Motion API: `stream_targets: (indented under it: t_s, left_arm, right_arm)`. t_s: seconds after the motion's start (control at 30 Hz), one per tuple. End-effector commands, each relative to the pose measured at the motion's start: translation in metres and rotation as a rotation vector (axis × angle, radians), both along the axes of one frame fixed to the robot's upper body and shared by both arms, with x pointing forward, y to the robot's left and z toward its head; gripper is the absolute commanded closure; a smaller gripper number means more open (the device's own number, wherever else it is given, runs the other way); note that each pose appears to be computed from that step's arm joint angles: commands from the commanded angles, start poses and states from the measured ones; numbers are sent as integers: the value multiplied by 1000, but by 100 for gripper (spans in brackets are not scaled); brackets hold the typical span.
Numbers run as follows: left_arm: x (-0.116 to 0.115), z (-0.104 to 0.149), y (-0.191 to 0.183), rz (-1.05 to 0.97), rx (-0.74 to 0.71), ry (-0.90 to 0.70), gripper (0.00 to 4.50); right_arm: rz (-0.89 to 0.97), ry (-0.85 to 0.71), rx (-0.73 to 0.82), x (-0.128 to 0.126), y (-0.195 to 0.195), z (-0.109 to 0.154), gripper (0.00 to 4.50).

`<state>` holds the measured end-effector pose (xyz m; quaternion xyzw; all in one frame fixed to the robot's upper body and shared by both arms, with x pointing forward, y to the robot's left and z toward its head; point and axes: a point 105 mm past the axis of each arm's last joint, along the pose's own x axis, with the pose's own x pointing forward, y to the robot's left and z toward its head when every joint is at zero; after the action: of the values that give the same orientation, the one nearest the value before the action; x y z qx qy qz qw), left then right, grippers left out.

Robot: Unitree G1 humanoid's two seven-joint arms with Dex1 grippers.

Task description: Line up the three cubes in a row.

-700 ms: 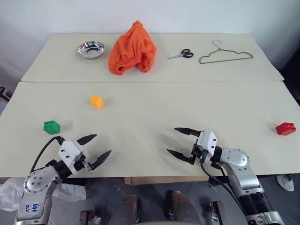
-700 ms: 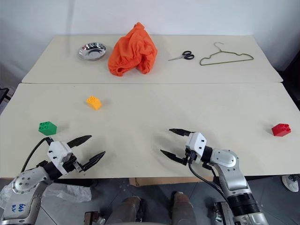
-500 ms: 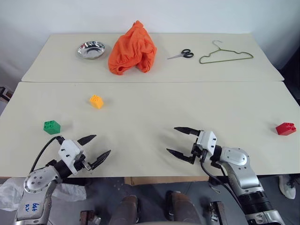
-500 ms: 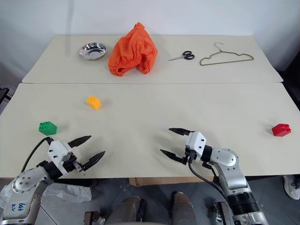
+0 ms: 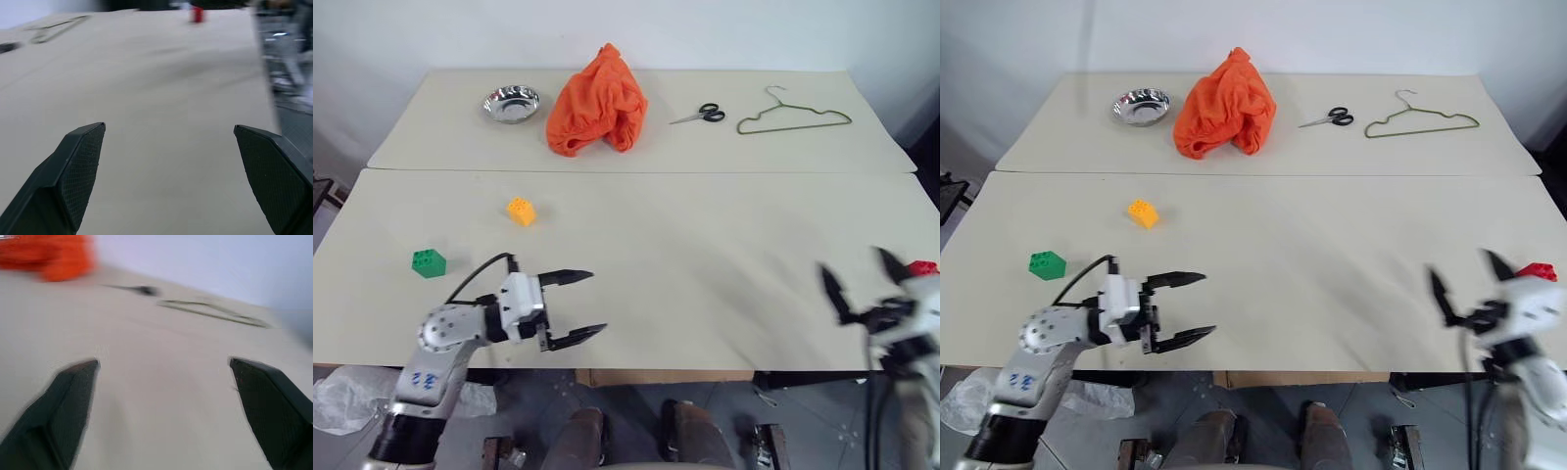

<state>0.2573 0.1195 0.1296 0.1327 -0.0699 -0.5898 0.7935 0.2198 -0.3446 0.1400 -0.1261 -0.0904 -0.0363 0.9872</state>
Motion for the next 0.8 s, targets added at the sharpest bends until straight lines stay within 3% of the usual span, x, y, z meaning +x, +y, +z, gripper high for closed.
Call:
stream_targets:
  t_s: [0.03, 0.13, 0.3, 0.57, 0.8]
  left_arm:
    - [6, -2, -5, -19, 20, -7, 2]
    - [11, -2, -6, -6, 16, -8, 2]
    - [14, 2, -7, 15, -9, -7, 2]
    - [6, 5, -9, 19, -63, 32, 2]
    - [1, 2, -11, 40, -63, 41, 2]
  right_arm:
    - [-269, 51, 6, -48, -64, -19, 0]
    - [-305, 95, 22, -58, -76, -33, 0]
    - [-257, 69, 71, -43, -75, -28, 0]
    - [-227, 81, 119, 24, -93, 9, 0]
    - [-203, 228, 188, 65, -105, -7, 0]
